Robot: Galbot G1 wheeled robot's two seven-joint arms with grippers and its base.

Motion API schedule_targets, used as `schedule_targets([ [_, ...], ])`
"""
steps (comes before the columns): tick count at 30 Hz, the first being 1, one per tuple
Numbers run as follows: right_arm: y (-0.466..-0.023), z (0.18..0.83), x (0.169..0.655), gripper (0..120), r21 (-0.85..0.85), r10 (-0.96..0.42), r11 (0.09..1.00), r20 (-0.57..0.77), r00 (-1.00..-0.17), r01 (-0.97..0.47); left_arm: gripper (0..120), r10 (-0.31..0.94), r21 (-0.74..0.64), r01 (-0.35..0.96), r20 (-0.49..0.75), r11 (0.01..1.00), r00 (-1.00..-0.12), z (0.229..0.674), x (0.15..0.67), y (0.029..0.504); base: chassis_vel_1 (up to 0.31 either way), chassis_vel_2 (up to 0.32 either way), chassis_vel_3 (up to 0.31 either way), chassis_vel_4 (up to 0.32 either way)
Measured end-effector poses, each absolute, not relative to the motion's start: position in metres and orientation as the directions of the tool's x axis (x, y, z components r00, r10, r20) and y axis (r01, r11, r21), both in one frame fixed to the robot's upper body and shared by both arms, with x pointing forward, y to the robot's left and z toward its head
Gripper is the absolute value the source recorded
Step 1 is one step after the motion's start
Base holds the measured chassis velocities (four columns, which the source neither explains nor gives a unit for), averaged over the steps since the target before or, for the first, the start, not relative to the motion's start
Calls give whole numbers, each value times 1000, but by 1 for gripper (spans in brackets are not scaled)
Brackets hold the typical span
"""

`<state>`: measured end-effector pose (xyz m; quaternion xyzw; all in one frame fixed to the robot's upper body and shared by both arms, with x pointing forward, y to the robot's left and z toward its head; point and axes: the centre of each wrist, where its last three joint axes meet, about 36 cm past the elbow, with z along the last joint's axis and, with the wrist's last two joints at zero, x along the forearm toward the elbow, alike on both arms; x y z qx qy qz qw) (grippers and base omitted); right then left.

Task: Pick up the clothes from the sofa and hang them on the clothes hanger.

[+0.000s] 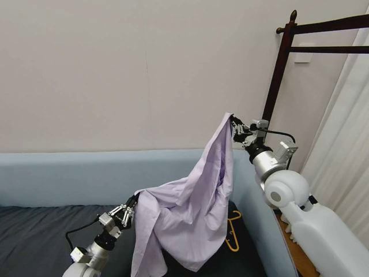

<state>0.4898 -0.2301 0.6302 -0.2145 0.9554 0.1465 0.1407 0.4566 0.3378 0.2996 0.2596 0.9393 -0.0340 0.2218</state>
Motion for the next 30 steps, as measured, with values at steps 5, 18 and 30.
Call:
schedule_targets([
  [5, -226, 636, 478, 0, 254, -469, 777, -378, -798, -577, 0, 445, 34, 465, -359, 884, -820, 277, 469, 323, 0, 0, 0, 0],
  [18, -218, 624, 482, 0, 278, -536, 692, -421, -732, -666, 3, 274, 88, 263, -160, 961, -948, 228, 474, 284, 0, 0, 0, 0],
  [30, -209, 617, 503, 0, 275, -518, 714, -410, -750, -644, 51, 404, 287, 324, -288, 901, -868, 225, 447, 302, 0, 0, 0, 0],
])
